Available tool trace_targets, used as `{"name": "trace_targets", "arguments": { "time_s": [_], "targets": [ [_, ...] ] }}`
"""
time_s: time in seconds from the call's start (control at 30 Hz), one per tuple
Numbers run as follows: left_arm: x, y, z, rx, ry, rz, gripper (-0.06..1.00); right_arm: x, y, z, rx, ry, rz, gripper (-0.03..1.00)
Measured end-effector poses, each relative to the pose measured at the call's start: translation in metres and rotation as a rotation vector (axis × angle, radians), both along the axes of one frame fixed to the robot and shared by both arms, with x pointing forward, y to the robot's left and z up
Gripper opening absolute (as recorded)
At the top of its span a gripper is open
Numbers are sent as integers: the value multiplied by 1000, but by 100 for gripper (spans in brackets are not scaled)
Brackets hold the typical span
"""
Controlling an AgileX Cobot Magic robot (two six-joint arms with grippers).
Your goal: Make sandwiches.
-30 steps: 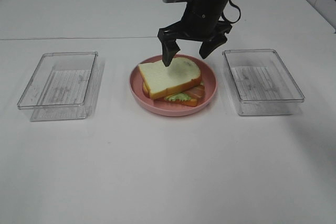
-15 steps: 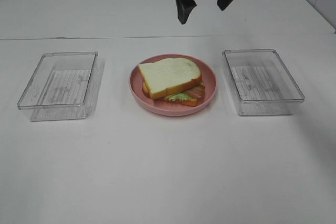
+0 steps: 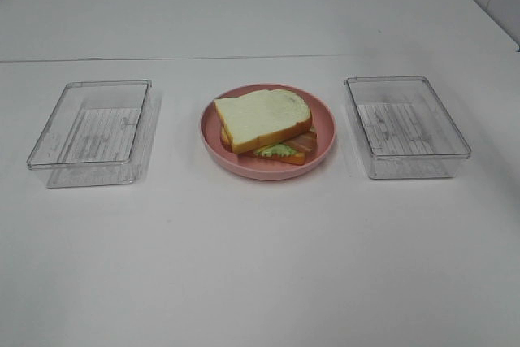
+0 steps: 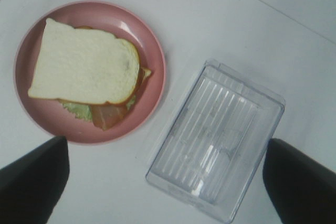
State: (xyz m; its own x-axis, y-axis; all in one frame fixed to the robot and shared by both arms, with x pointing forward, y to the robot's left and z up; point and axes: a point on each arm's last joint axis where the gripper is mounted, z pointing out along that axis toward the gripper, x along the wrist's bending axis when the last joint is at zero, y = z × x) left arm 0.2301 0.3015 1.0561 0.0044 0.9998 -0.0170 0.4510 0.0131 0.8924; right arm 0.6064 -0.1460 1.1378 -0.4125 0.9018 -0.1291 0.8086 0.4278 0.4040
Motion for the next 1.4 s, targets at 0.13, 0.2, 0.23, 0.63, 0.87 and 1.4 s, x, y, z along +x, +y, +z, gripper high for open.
{"name": "trace_targets", "arguments": {
  "time_s": [0.13, 0.2, 0.23, 0.63, 0.87, 1.4],
  "targets": [
    [0, 0, 0, 0, 0, 0, 99, -27, -13, 2, -15, 28, -5, 97],
    [0, 0, 0, 0, 0, 0, 99, -35, -16, 2, -17, 37, -10, 97],
    [0, 0, 0, 0, 0, 0, 99, -51, -23, 3, -16, 51, -23, 97],
    [0, 0, 0, 0, 0, 0, 99, -157, -70, -19, -42, 133, -53, 97],
    [0, 0, 0, 0, 0, 0, 99, -211, -95, -38, -41, 147, -74, 97],
    [0, 0, 0, 0, 0, 0, 99, -325, -148, -96, 33, -50, -92, 97]
  ]
}}
